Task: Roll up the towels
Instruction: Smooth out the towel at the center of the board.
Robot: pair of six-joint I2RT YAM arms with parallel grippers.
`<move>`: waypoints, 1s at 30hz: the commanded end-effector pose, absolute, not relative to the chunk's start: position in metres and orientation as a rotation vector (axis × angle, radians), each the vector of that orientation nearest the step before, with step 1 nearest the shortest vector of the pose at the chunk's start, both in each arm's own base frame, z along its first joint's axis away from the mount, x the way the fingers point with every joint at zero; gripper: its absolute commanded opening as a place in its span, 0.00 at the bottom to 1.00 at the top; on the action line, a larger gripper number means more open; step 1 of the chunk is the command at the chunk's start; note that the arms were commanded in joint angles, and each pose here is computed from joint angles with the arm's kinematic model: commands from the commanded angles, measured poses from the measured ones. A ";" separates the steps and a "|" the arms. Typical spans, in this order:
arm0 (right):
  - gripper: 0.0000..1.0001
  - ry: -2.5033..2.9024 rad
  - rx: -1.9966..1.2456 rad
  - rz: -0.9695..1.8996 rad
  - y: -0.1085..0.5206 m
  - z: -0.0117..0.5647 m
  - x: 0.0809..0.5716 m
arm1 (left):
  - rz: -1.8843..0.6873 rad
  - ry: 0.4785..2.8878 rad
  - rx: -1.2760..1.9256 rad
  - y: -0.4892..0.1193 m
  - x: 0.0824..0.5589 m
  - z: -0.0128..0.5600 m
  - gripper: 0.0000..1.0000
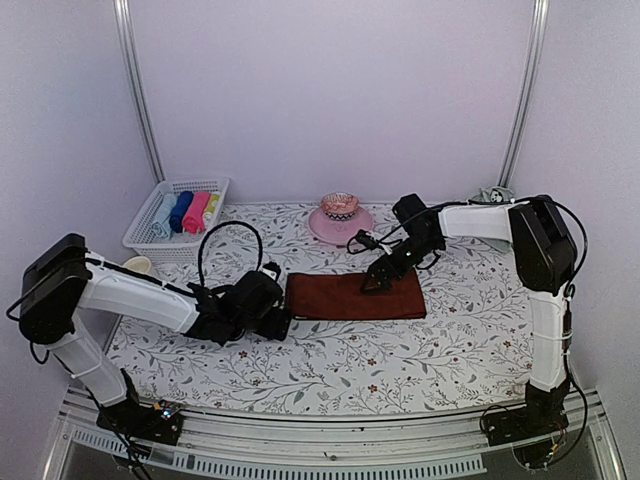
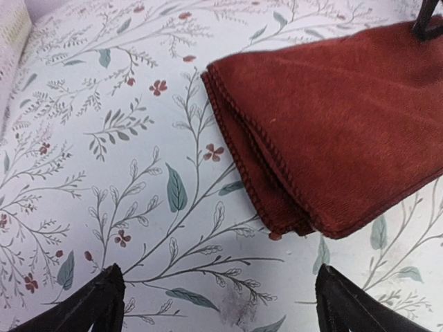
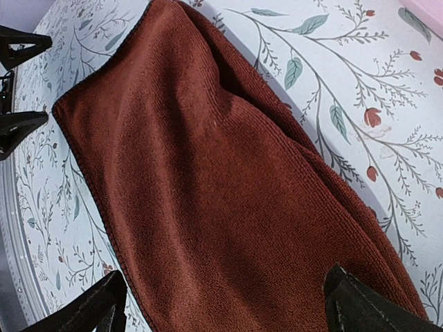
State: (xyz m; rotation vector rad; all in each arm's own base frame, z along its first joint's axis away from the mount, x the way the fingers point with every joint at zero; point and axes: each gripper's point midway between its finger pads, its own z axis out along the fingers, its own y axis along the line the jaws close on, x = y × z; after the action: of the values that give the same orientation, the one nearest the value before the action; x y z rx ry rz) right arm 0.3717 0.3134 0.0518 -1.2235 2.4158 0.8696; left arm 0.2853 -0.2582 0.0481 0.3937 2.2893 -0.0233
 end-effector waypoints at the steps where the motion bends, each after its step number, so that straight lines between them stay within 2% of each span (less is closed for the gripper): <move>1: 1.00 2.385 -1.226 0.855 0.313 0.064 0.373 | -0.094 2.210 0.375 -0.266 0.286 0.086 0.96; 6: 0.99 2.344 -1.210 0.866 0.309 0.083 0.378 | -0.170 2.128 0.410 -0.288 0.300 0.123 0.90; 9: 0.94 2.327 -1.184 0.868 0.301 0.093 0.384 | -0.238 2.117 0.450 -0.308 0.314 0.127 0.80; 13: 0.81 2.339 -1.137 0.895 0.290 0.093 0.391 | -0.302 2.130 0.482 -0.324 0.341 0.118 0.60; 16: 0.70 2.359 -1.116 0.916 0.285 0.086 0.393 | -0.461 2.129 0.519 -0.343 0.355 0.112 0.43; 18: 0.61 2.374 -1.105 0.919 0.283 0.080 0.395 | -0.517 2.135 0.541 -0.352 0.365 0.106 0.22; 19: 0.57 2.387 -1.095 0.920 0.282 0.077 0.396 | -0.536 2.141 0.553 -0.356 0.368 0.103 0.16; 20: 0.54 2.397 -1.086 0.922 0.280 0.073 0.397 | -0.550 2.148 0.571 -0.361 0.371 0.099 0.14; 22: 0.48 2.422 -1.063 0.924 0.276 0.066 0.400 | -0.536 2.177 0.593 -0.367 0.377 0.088 0.06; 24: 0.44 2.447 -1.035 0.926 0.272 0.059 0.403 | -0.508 2.204 0.606 -0.366 0.382 0.078 0.05; 25: 0.43 2.458 -1.023 0.922 0.269 0.055 0.404 | -0.469 2.245 0.610 -0.363 0.384 0.058 0.05; 30: 0.41 2.522 -0.956 0.879 0.255 0.037 0.412 | -0.343 2.314 0.585 -0.339 0.388 0.028 0.00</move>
State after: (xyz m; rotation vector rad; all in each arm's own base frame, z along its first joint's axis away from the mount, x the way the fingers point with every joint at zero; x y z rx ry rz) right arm 0.4058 0.2688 0.0576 -1.0285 2.4562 0.8994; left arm 0.3875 -0.3573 0.0519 0.5738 2.2482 -0.4306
